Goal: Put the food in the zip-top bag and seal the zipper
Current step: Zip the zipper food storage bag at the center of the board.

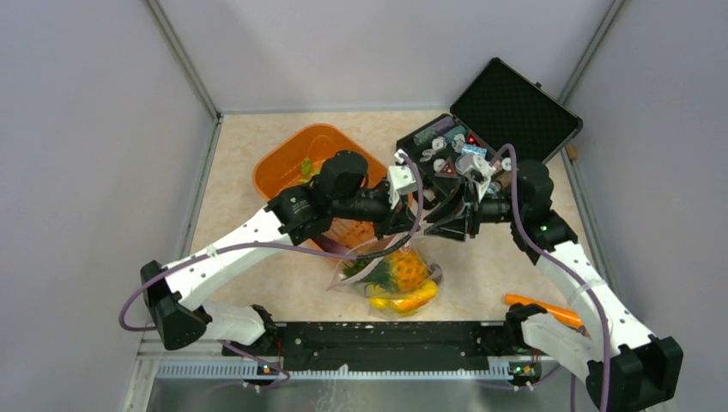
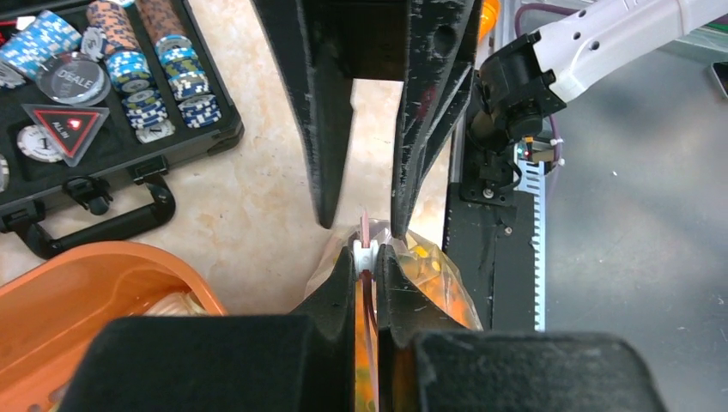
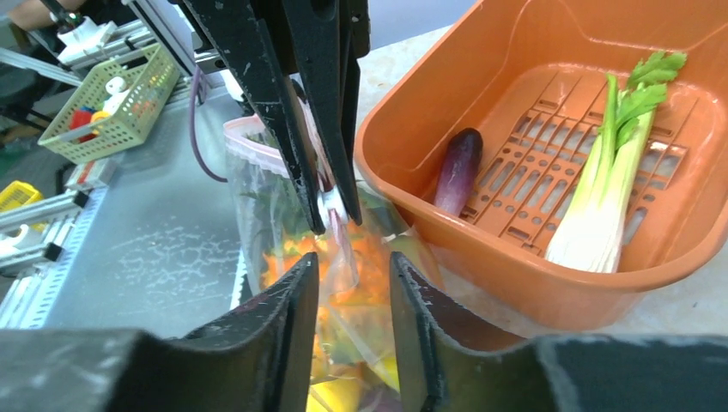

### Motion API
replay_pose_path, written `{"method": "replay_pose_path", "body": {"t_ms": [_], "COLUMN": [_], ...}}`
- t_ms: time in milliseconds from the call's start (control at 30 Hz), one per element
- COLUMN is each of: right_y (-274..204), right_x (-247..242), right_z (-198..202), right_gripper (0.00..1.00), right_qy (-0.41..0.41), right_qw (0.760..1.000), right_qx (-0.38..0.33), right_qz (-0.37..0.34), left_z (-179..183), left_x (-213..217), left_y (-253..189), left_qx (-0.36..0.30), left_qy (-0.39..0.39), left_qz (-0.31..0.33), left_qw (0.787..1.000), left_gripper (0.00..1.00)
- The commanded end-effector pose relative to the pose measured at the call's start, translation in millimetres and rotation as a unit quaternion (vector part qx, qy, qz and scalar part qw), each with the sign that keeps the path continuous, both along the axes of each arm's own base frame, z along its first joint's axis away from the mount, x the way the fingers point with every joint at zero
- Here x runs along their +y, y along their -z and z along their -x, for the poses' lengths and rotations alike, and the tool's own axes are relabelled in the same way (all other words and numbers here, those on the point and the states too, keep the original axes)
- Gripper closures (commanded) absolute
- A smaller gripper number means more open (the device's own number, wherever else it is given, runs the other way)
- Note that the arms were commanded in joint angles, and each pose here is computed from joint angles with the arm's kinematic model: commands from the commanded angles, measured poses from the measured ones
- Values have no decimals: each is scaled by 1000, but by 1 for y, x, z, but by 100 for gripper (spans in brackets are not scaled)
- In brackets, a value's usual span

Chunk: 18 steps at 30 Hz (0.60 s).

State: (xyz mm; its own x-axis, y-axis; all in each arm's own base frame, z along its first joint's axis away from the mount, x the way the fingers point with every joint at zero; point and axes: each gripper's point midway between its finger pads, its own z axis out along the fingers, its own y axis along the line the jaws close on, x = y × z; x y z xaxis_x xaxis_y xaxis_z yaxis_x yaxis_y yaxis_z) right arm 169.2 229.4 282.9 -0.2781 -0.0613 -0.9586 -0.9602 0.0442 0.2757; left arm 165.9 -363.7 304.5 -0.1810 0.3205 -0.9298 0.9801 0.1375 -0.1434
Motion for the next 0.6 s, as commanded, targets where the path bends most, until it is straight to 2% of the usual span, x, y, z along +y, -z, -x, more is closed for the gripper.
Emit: {"method": "replay_pose_path", "body": {"t_ms": [0, 133, 233, 367, 467, 567], "right_y": [-12, -16, -13, -10, -13, -17], "right_x": [0, 1, 2, 4, 4, 5], "right_z": [10, 11, 8, 7, 9, 11], "right_gripper": [61, 64, 76, 82, 67, 65], "right_qy": [-27, -36, -37, -38, -42, -44], "right_qw": [999, 998, 998, 998, 998, 998], "right_qx": [-34, -43, -40, -41, -46, -52], "right_qz": [-12, -13, -10, -7, -11, -14], "left_z": [6, 8, 8, 8, 8, 7], "left_x": [-4, -7, -8, -9, -9, -10], "left_y": [-12, -19, -24, -25, -21, -20], "left_qx": [1, -1, -2, -1, 4, 7], "left_qy": [24, 31, 33, 35, 34, 33], "left_qz": [10, 19, 25, 27, 21, 19], "left_qw": [1000, 999, 999, 999, 999, 999], "left_gripper": [100, 100, 100, 100, 100, 100]}}
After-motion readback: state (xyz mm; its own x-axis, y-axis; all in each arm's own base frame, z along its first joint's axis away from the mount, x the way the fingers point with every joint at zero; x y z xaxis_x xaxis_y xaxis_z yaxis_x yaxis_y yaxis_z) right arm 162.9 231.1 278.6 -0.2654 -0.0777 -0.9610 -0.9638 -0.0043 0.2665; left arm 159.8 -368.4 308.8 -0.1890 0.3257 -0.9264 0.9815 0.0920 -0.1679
